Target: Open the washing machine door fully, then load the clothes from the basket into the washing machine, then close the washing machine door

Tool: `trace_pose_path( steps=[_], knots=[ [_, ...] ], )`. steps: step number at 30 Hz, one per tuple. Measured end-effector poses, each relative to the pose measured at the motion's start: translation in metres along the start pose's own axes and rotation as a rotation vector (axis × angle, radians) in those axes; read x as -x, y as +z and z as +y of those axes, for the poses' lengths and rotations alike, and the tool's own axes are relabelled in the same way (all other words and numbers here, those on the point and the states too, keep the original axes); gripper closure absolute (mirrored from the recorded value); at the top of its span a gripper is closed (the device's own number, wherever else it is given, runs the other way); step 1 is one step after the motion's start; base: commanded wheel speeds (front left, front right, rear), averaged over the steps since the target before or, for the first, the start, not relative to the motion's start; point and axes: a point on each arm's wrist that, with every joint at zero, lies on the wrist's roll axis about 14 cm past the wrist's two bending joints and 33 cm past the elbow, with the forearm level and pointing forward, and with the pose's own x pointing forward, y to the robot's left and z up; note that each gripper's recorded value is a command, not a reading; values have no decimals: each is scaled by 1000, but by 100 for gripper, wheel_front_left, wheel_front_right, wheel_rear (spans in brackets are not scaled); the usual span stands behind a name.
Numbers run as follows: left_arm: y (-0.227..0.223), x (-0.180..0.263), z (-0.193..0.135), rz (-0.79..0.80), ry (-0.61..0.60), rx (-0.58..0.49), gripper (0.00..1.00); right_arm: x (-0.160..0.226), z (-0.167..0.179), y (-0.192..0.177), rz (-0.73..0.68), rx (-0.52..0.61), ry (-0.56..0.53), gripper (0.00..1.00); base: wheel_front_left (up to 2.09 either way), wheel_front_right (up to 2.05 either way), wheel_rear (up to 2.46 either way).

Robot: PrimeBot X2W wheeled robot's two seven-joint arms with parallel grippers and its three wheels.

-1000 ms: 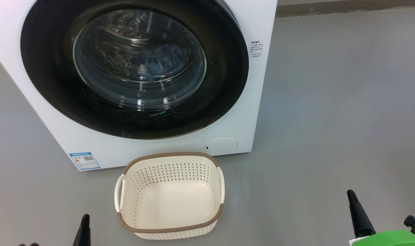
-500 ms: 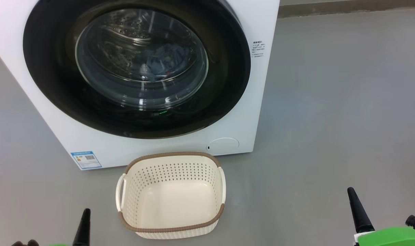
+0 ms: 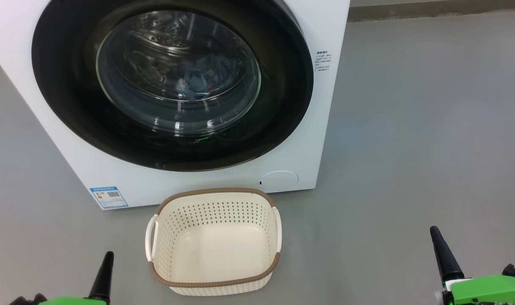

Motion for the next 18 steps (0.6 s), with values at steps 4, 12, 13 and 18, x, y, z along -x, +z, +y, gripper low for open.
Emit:
trace_pose_path(
  steps=[4,12,13,18],
  knots=[
    [1,-2,-4,4,-15,46,100,-3,4,-1,6,-43,11,100,0,0,0],
    [1,-2,-5,10,-21,126,100,-5,4,-3,16,-137,12,100,0,0,0],
    [2,-3,-6,10,-23,140,100,-6,6,-3,16,-148,16,100,0,0,0],
    [3,-5,-11,14,-40,189,100,-8,9,-4,25,-204,26,100,0,0,0]
  ],
)
